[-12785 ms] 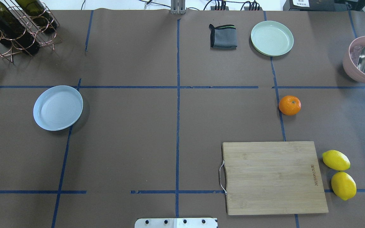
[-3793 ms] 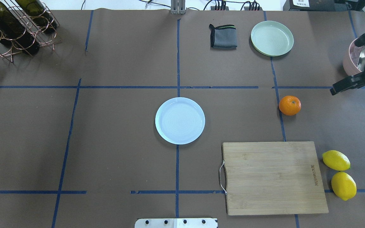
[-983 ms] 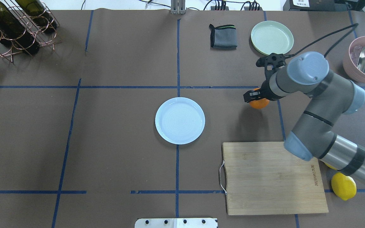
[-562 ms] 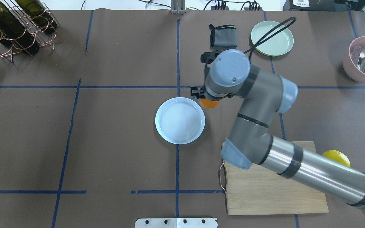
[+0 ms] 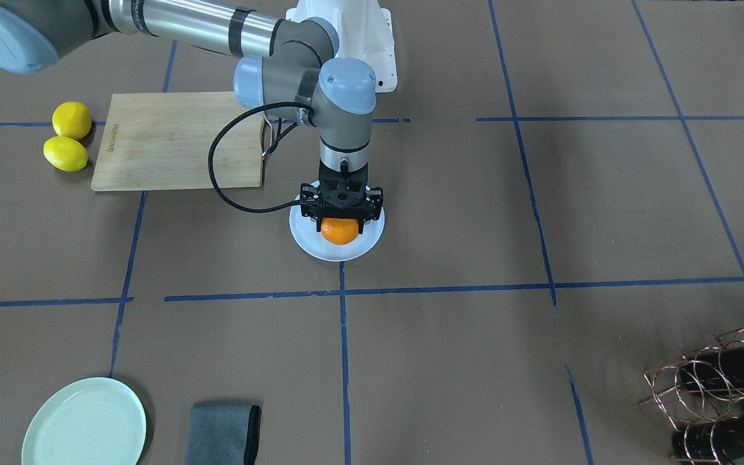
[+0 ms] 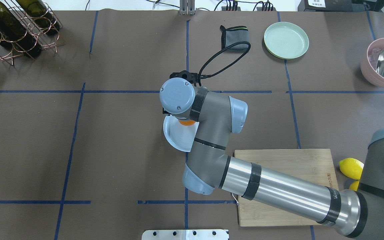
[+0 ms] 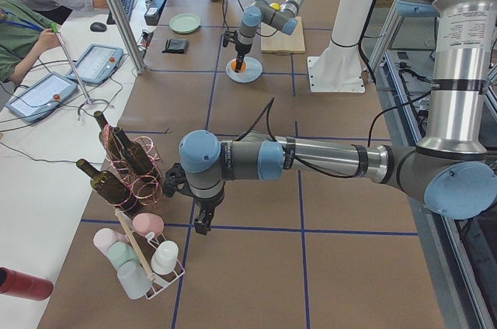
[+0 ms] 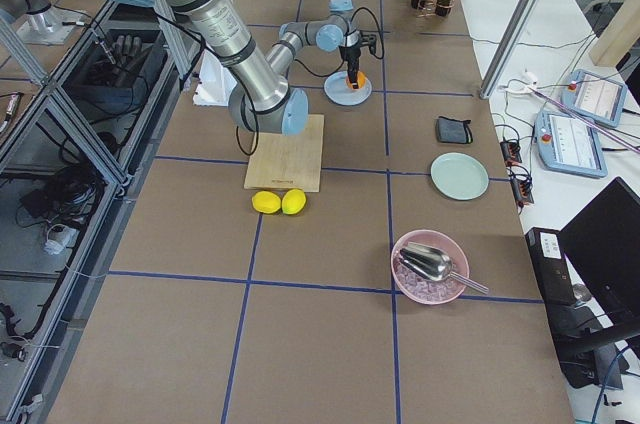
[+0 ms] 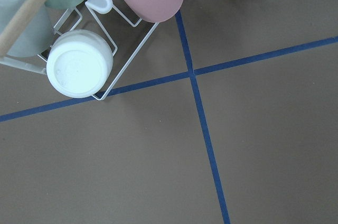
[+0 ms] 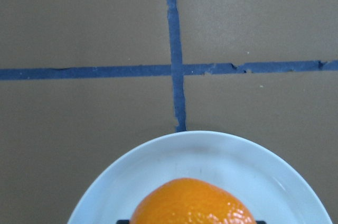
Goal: Pick orange to plate
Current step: 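Carry the orange with the right gripper over the light blue plate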
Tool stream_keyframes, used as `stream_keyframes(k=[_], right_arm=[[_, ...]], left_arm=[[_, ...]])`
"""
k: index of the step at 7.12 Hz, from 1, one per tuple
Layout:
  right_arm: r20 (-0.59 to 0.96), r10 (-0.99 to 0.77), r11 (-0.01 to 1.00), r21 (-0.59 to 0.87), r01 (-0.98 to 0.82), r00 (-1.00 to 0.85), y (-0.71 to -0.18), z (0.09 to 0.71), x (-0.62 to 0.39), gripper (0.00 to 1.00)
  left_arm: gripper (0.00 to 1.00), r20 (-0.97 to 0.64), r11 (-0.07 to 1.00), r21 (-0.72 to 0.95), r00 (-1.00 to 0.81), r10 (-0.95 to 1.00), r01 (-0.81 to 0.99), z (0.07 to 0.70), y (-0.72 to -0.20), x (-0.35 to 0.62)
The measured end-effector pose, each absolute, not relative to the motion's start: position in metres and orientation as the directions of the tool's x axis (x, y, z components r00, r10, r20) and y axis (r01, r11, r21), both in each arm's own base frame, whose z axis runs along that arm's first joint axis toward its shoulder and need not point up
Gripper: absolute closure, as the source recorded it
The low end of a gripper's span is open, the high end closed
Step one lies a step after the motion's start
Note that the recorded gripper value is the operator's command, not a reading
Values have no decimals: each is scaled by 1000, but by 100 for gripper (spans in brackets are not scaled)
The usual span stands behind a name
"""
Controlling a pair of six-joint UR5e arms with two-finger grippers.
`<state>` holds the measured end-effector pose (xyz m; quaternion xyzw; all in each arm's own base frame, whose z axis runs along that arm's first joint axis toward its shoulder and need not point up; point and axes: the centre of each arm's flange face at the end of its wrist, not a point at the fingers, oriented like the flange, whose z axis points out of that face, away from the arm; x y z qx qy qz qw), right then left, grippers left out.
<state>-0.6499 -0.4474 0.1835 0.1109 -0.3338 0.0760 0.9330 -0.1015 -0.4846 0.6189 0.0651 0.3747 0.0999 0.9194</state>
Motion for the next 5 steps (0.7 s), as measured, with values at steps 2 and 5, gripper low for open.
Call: stream_keyframes(k=[2, 5], right_arm=[[615, 71, 965, 155, -209, 785, -439, 189, -656, 0], [625, 68, 965, 157, -211, 778, -437, 182, -650, 0]], left_arm=[[0, -676, 972, 194, 699, 232, -135, 619, -484, -101], [0, -677, 972, 193, 699, 232, -136, 620, -484, -101]])
